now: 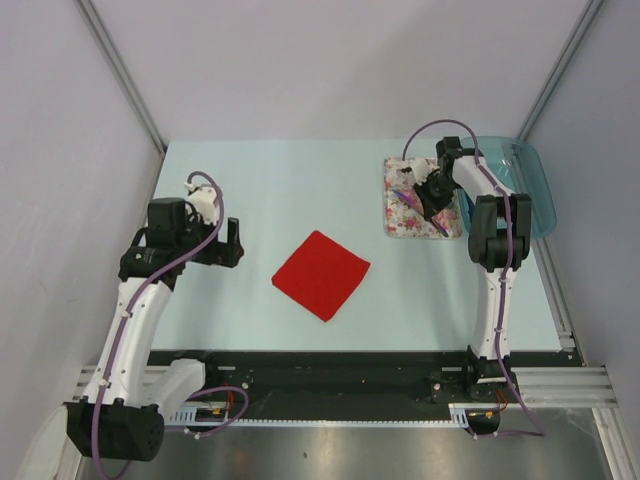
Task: Place the utensils on the paper napkin and roll it up
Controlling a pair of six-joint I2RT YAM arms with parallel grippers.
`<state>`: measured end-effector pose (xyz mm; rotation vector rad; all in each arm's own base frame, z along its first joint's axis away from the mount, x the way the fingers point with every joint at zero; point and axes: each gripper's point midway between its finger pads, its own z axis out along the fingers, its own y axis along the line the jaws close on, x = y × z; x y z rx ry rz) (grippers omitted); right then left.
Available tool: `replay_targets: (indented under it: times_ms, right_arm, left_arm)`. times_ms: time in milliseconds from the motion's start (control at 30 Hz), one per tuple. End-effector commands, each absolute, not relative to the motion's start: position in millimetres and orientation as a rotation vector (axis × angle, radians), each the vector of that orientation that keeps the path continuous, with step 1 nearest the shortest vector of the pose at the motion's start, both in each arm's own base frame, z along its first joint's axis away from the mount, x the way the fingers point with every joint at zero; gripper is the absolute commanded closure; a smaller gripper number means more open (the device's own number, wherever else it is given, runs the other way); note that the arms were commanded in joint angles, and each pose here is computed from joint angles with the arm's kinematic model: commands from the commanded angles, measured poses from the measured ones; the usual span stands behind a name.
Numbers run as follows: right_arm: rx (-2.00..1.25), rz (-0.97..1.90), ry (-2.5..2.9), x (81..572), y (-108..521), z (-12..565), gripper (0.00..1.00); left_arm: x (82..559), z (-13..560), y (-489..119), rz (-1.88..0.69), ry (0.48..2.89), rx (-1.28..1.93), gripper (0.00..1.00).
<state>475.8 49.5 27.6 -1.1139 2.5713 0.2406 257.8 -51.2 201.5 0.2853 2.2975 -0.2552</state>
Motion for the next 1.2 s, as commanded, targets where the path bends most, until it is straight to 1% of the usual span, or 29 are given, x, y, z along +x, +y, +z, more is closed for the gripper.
replay_targets:
  times_ms: [0,233,600,800,867,1000,1033,1167]
  right_arm:
    - [-0.993,0.236,2.511,491.0,57.4,71.3,1.00]
    - [-0.871,0.204,2.508,498.6,60.1,94.8,1.00]
    - [-0.642,0.181,2.540,491.4,73.3,127.2,1.00]
    - [-0.391,0.310,2.601,465.3,108.7,146.3,1.00]
    - [-0.277,0.311,2.624,459.7,118.3,151.4,1.00]
    - [-0.155,0.293,2.668,438.1,149.4,155.3,1.00]
    - [-0.119,0.245,2.674,434.4,149.3,152.0,1.00]
    - [-0.024,0.279,2.662,421.4,177.2,161.9,1.00]
  left_arm:
    - [267.4,211.3,-41.4,-0.204,2.261,0.186,0.00]
    - [271.0,212.5,-32.6,-0.155,2.252,0.119,0.00]
    - [273.2,211.1,-28.7,-0.140,2.246,0.046,0.00]
    - [271.3,210.8,-19.5,-0.100,2.221,-0.056,0.00]
    - [270.4,209.7,-17.6,-0.089,2.211,-0.062,0.00]
    - [270.8,204.2,-17.9,-0.093,2.226,-0.067,0.00]
    - [271.0,203.4,-18.2,-0.093,2.228,-0.070,0.00]
    - [273.7,197.9,-13.8,-0.070,2.228,-0.109,0.00]
